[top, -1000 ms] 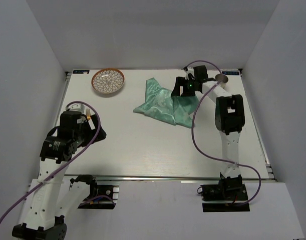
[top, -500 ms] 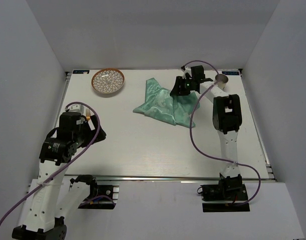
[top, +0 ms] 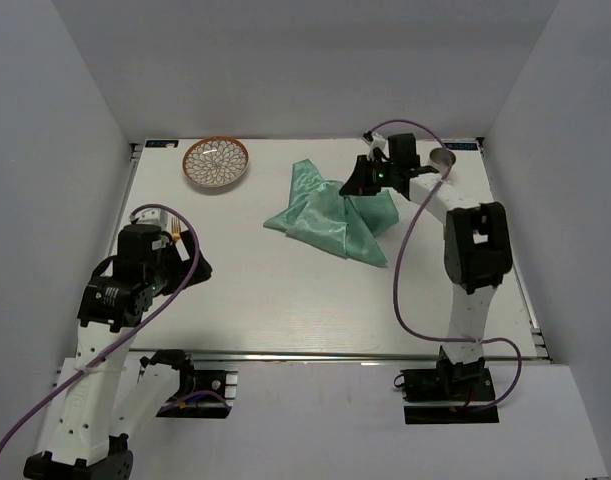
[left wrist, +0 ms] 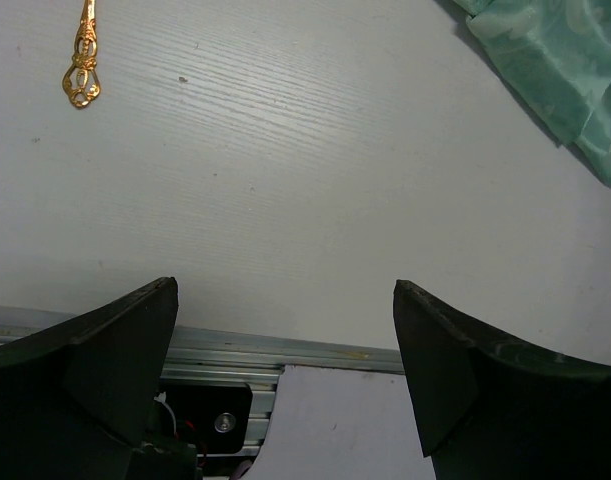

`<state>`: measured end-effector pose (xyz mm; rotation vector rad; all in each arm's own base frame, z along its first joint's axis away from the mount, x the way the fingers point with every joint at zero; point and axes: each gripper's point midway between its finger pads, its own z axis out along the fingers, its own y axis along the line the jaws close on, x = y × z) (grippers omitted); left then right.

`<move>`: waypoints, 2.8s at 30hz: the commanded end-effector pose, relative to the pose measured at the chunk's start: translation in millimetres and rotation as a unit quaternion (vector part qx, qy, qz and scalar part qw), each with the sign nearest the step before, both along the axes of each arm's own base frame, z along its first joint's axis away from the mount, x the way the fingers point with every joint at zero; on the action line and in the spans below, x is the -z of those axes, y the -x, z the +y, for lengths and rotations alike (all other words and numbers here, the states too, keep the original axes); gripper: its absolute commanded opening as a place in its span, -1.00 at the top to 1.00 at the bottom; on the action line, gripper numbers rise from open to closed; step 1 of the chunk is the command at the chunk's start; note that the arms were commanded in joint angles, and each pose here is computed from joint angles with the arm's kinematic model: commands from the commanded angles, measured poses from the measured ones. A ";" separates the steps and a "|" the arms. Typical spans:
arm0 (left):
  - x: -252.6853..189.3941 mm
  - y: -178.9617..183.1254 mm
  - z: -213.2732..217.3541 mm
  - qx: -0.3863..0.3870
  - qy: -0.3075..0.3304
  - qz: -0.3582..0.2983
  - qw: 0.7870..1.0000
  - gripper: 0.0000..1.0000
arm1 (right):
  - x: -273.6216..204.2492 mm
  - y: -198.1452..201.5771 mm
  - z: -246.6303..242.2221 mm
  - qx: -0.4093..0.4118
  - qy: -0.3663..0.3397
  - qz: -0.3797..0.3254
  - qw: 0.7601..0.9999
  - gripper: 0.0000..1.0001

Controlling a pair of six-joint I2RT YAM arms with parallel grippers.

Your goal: Set the dinner table for one person

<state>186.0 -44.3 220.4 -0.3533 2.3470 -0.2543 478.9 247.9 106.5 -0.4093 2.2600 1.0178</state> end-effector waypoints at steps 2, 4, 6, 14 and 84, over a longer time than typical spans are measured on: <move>-3.0 -5.4 -6.1 0.013 0.008 -0.004 1.000 -0.96 | -88.1 53.2 33.6 -0.071 -0.076 -0.110 0.988 1.00; -4.0 -7.5 -8.5 0.016 0.013 -0.007 1.000 -0.96 | -109.9 85.8 39.9 -0.091 -0.094 -0.127 0.983 1.00; -5.7 -9.8 -10.7 0.018 0.019 -0.013 1.000 -0.96 | -110.2 127.8 47.9 -0.114 -0.107 -0.131 0.979 1.00; 1.1 -11.1 -33.3 0.054 0.072 -0.025 0.996 -0.96 | -81.7 294.5 42.1 -0.197 -0.171 -0.094 0.961 -0.12; 212.9 -198.6 -152.3 -0.069 0.195 0.201 0.958 1.00 | 115.2 234.1 -98.1 0.499 0.073 0.217 0.836 -0.17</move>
